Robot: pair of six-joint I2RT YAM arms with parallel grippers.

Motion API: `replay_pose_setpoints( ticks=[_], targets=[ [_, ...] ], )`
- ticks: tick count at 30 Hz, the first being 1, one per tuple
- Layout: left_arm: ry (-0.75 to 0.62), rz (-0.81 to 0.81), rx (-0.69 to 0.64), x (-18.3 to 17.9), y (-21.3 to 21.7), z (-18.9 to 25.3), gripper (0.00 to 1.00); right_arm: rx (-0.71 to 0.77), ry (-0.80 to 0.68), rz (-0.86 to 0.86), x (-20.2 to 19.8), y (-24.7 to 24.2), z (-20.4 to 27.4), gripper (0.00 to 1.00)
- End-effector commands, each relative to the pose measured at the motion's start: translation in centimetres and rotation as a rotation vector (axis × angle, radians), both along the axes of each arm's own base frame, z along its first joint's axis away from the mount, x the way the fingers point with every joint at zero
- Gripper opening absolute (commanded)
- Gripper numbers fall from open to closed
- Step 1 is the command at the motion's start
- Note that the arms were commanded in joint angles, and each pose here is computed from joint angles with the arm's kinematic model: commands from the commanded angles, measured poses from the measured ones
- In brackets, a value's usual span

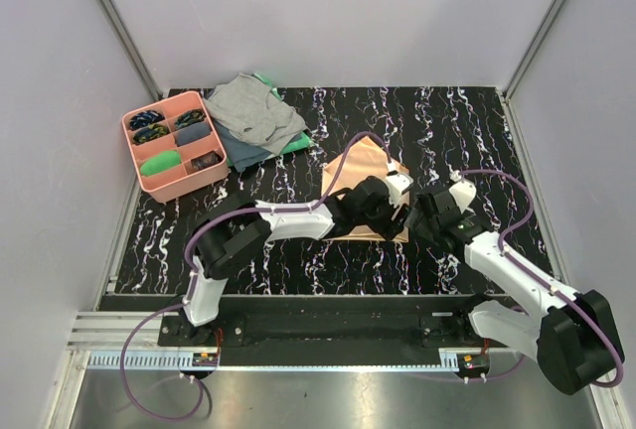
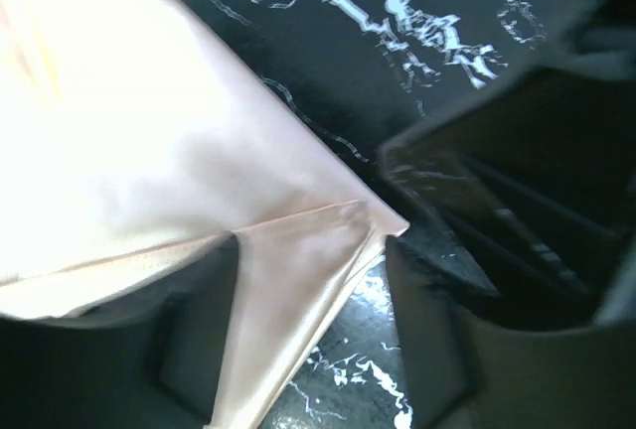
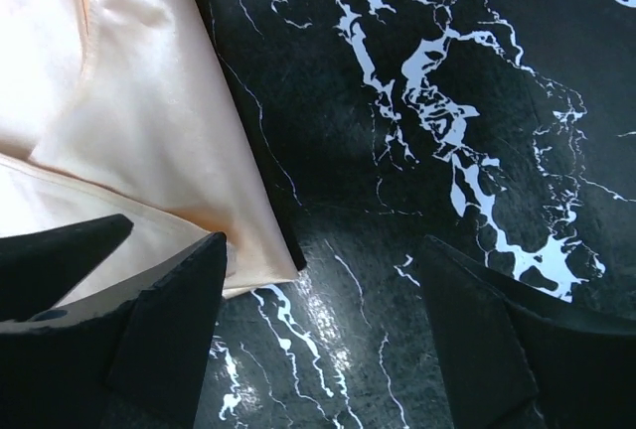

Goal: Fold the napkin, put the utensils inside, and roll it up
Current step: Fold the napkin

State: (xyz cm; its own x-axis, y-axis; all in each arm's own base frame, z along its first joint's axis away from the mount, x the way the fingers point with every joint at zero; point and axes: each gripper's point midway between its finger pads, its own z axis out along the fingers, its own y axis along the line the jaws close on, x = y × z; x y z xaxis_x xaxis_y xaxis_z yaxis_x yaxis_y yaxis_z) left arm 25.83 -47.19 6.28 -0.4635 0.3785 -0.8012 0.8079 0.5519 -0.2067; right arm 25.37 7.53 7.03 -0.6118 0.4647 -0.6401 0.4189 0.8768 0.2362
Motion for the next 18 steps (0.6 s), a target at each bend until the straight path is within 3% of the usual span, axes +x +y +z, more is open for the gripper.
replay_pose_setpoints(
  ticks=[1,7,11,18],
  targets=[
    [-0.012,-0.093,-0.145,-2.9,-2.3,5.0,0.77,0.069,-0.109,-0.022,2.4,1.2,2.9,0.87],
    [-0.004,-0.072,-0.219,-3.7,-1.2,8.2,0.95,0.083,-0.117,0.007,2.5,1.4,3.8,0.87],
    [-0.005,0.001,-0.25,-3.8,1.5,9.9,0.98,0.103,-0.093,0.082,2.0,2.3,3.1,0.9],
    [0.071,0.355,-0.191,0.0,10.2,8.2,0.99,0.186,-0.036,0.211,0.8,4.8,1.1,0.91]
  ],
)
